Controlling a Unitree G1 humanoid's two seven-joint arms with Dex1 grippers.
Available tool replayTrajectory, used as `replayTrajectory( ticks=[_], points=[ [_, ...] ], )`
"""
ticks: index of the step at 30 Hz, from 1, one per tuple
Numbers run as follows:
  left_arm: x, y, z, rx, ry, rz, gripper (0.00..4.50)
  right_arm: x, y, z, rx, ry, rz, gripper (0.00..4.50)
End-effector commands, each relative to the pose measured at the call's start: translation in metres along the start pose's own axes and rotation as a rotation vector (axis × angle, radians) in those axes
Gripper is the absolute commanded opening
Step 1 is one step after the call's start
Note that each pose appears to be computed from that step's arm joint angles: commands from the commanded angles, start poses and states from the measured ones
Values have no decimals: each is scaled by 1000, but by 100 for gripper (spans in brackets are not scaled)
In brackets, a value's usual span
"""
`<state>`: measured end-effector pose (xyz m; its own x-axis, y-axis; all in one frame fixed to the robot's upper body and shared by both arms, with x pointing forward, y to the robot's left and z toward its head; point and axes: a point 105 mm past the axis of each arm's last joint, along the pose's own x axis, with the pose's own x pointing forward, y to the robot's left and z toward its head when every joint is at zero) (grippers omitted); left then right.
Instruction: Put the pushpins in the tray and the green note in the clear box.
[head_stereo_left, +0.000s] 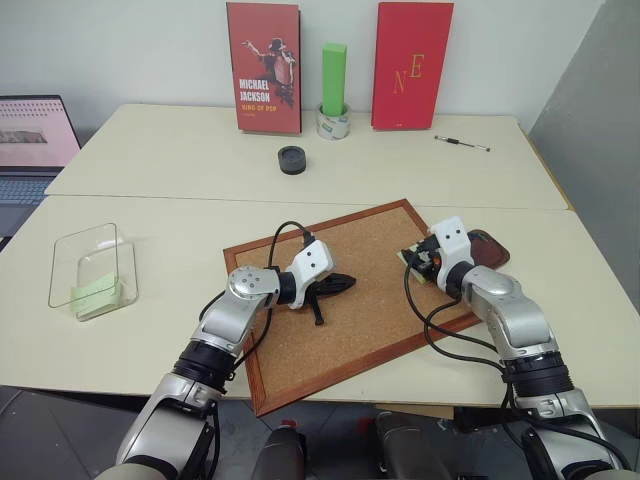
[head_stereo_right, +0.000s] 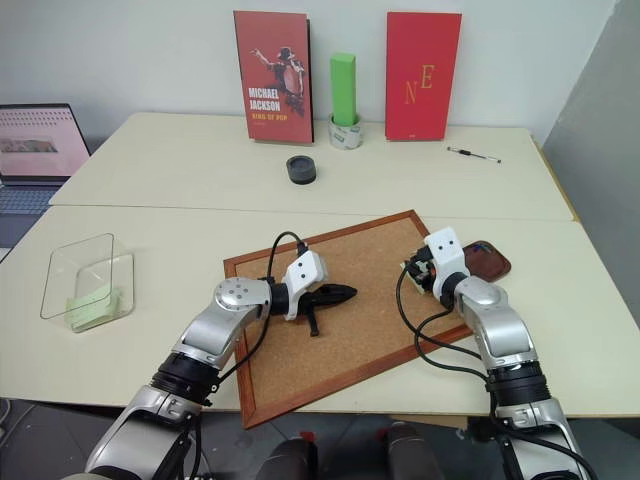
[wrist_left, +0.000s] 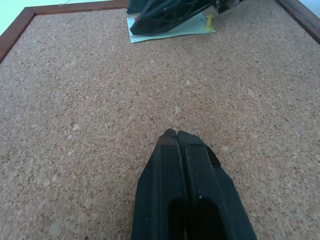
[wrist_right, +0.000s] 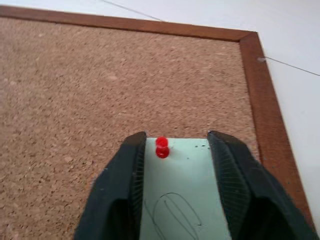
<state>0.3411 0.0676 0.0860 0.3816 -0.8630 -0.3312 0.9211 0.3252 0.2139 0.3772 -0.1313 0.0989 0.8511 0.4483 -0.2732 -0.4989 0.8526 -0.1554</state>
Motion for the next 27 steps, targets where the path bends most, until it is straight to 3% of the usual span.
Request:
replayTrajectory(
  ticks=[1,6,27],
  points=[
    [-2,-3,-1,13,11,-17,0,-1,1,15,-52,-43,5,88],
    [-2,-4,-2,15,15,-19,0,-1,0,18,-58,-52,1,5],
    [0,-9,-5,16,27,-37,0,-16,10,49,-56,-168,-10,5]
  ],
)
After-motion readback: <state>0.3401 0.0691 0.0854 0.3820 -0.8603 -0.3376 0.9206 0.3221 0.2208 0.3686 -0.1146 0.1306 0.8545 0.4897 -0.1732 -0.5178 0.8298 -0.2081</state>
